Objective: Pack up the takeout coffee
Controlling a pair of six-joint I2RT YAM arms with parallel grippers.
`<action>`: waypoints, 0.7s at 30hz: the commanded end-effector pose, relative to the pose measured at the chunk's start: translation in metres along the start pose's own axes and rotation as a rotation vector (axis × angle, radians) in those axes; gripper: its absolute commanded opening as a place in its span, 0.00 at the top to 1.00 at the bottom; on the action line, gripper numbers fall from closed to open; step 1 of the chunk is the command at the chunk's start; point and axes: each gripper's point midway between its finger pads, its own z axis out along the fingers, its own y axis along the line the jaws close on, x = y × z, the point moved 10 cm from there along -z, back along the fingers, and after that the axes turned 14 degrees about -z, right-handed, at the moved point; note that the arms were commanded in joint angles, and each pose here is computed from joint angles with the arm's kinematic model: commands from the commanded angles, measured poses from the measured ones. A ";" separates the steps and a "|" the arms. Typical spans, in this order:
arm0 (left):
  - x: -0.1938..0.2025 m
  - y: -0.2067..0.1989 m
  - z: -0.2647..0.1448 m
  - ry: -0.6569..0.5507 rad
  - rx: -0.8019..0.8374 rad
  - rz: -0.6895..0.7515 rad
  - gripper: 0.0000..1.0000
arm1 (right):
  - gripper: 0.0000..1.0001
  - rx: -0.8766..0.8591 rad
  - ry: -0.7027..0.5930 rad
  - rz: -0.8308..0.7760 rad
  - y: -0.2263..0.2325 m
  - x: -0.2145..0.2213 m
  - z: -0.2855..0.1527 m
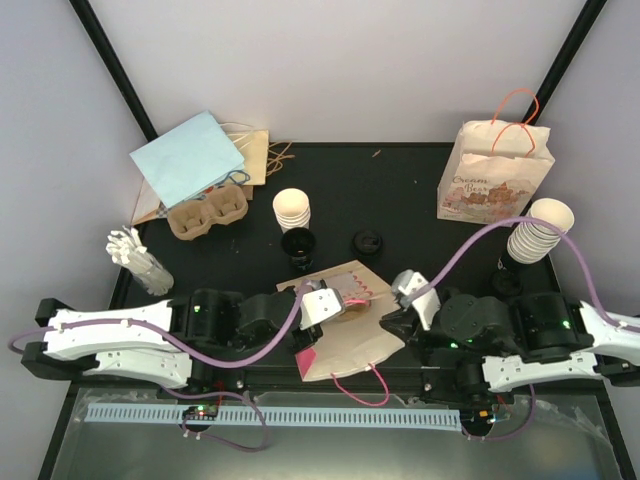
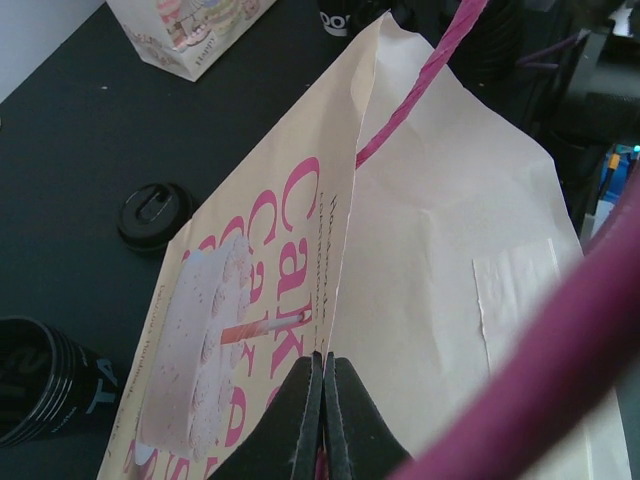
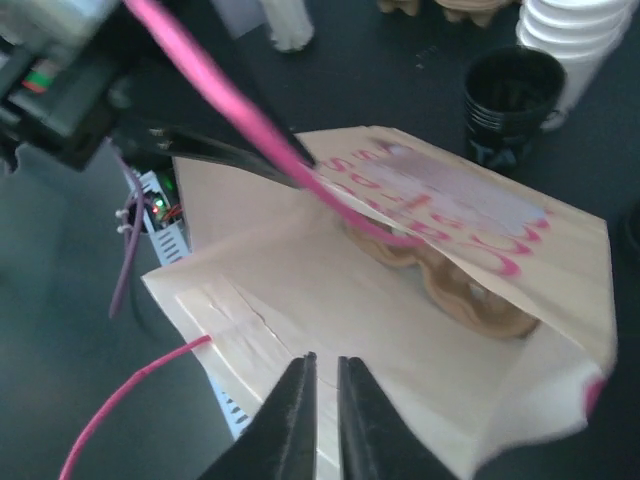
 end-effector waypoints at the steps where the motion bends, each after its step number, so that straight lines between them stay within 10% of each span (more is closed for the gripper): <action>1: -0.012 0.003 -0.009 -0.061 0.019 -0.046 0.98 | 0.98 -0.064 0.006 -0.209 0.016 -0.022 0.012; 21: -0.034 0.023 -0.016 -0.094 0.091 -0.085 0.98 | 0.99 0.043 0.179 -0.800 0.039 -0.023 0.076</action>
